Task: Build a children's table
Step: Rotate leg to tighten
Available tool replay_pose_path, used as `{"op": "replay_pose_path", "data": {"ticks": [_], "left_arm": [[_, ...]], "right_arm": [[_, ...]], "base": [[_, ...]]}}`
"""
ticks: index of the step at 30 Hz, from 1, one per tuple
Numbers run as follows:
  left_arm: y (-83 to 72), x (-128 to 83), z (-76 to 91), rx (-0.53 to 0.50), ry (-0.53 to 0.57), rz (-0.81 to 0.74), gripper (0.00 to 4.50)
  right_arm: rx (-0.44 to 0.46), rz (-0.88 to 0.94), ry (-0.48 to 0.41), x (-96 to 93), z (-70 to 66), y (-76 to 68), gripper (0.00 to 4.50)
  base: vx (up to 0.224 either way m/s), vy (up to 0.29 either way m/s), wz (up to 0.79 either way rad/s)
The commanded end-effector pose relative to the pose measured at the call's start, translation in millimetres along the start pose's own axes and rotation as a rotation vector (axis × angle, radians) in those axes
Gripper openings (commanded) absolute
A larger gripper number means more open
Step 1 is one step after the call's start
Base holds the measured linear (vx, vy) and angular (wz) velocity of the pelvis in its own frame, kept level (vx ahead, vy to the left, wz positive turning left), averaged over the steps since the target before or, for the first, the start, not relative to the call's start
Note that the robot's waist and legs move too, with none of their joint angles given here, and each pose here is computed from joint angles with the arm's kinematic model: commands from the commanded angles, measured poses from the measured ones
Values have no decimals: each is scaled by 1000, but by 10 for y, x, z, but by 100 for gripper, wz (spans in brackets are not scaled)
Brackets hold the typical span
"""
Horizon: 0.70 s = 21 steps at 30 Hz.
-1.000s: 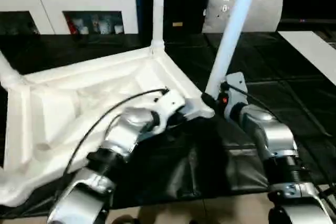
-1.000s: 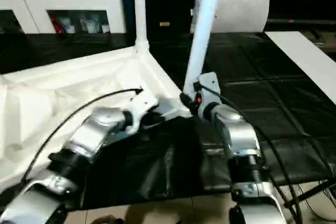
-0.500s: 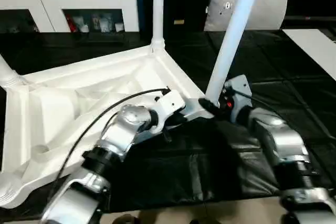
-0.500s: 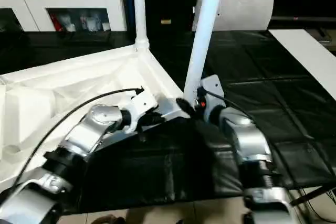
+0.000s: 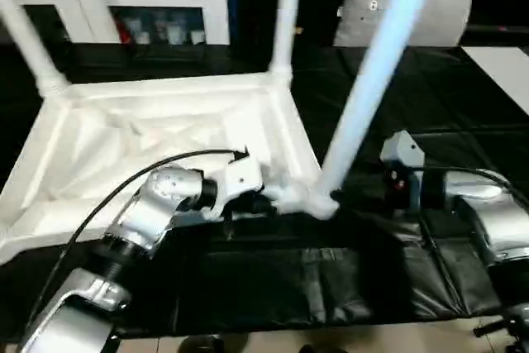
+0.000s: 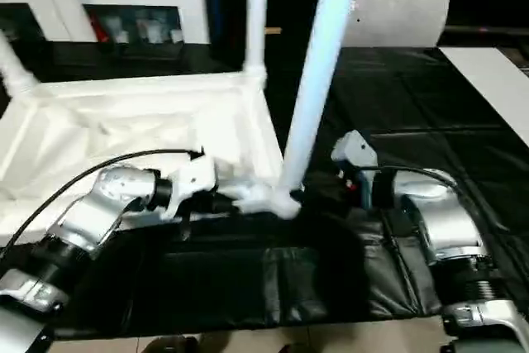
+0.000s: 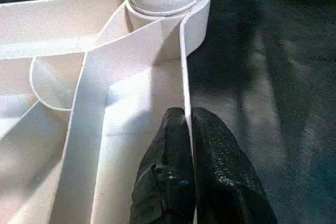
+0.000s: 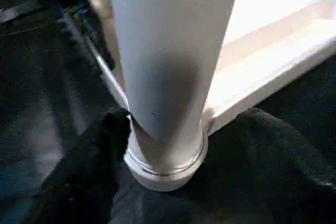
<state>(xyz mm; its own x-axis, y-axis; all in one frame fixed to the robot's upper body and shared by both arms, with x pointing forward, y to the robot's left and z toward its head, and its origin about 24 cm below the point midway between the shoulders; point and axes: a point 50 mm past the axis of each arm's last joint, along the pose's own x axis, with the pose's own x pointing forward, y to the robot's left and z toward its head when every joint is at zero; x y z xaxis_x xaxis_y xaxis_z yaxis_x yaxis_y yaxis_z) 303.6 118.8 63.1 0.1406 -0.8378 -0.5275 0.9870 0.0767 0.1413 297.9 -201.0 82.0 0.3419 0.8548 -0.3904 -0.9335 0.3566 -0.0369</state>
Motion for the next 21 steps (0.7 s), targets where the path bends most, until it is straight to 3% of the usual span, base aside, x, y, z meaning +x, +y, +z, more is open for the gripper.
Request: {"op": "replay_pose_path", "data": {"ticks": [1,16,21], "left_arm": [[-58,14,79,62,-23,-76,0],[-146,22,123,74,-57,-157,0],[-148,27,133,75,-57,-162,0]], "right_arm": [[-8,39,-6,-27,16,4,321],[-3,173,-43,137,-6,113,199],[8,181,-47,156,-22,120,190]], "base": [[0,0,0],[0,0,0],[0,0,0]]}}
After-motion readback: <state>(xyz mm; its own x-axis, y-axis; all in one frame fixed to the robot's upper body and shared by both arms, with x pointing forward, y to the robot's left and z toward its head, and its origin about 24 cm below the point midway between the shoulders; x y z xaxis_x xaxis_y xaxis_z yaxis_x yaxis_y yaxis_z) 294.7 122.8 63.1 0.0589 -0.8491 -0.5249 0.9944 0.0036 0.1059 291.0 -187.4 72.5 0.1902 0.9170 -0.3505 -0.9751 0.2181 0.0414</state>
